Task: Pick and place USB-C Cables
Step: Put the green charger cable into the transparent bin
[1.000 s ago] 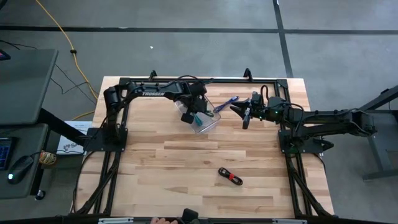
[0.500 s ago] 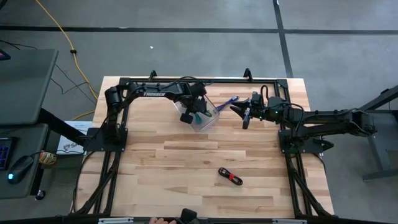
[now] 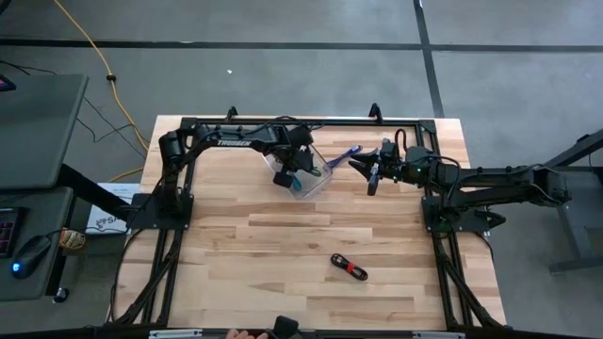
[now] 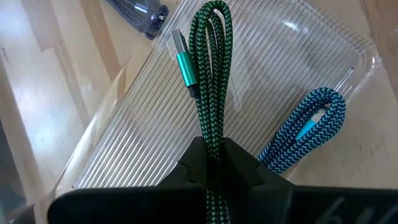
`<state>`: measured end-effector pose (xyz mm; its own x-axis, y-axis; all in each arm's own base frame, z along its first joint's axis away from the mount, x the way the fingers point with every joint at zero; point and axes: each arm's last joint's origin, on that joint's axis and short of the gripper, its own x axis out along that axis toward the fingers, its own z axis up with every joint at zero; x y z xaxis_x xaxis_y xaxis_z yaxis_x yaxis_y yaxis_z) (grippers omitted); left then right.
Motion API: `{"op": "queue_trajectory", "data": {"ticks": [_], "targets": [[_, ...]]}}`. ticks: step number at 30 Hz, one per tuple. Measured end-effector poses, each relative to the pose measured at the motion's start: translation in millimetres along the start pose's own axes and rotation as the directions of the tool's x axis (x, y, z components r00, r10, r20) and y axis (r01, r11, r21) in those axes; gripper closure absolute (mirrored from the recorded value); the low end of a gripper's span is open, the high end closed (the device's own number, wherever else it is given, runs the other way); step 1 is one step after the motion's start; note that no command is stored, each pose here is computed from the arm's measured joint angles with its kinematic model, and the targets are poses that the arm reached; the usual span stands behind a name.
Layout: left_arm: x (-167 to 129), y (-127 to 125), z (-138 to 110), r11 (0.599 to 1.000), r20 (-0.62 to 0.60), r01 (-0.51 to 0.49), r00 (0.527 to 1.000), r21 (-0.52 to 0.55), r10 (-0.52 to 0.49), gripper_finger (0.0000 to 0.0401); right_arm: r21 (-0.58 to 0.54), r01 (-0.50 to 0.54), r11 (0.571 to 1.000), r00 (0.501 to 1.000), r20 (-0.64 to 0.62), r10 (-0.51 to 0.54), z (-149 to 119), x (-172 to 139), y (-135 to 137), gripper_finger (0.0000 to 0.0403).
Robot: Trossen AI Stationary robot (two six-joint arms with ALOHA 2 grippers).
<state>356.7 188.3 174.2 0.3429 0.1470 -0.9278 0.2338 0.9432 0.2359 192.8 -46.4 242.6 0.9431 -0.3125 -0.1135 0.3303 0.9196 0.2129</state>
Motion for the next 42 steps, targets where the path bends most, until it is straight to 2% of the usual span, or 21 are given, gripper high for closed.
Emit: {"op": "queue_trajectory", "data": {"ticks": [7, 21, 42], "targets": [[-0.1, -3.6, 3.5, 1.0, -0.017, -0.018, 1.0, 0.023, 0.019, 0.0396, 0.0, 0.0, 1.0, 1.0, 0.0, 0.0, 0.0, 0.0, 0.0, 0.0304], [-0.6, -3.2, 2.9, 0.999, -0.046, -0.049, 0.998, 0.017, 0.05, 0.0315, 0.0, 0.0, 1.0, 1.0, 0.0, 0.0, 0.0, 0.0, 0.0, 0.0304], [-0.8, -3.3, 3.0, 0.996, -0.082, -0.086, 0.993, 0.022, 0.088, 0.029, 0.0, 0.0, 1.0, 1.0, 0.0, 0.0, 0.0, 0.0, 0.0, 0.0304]]}}
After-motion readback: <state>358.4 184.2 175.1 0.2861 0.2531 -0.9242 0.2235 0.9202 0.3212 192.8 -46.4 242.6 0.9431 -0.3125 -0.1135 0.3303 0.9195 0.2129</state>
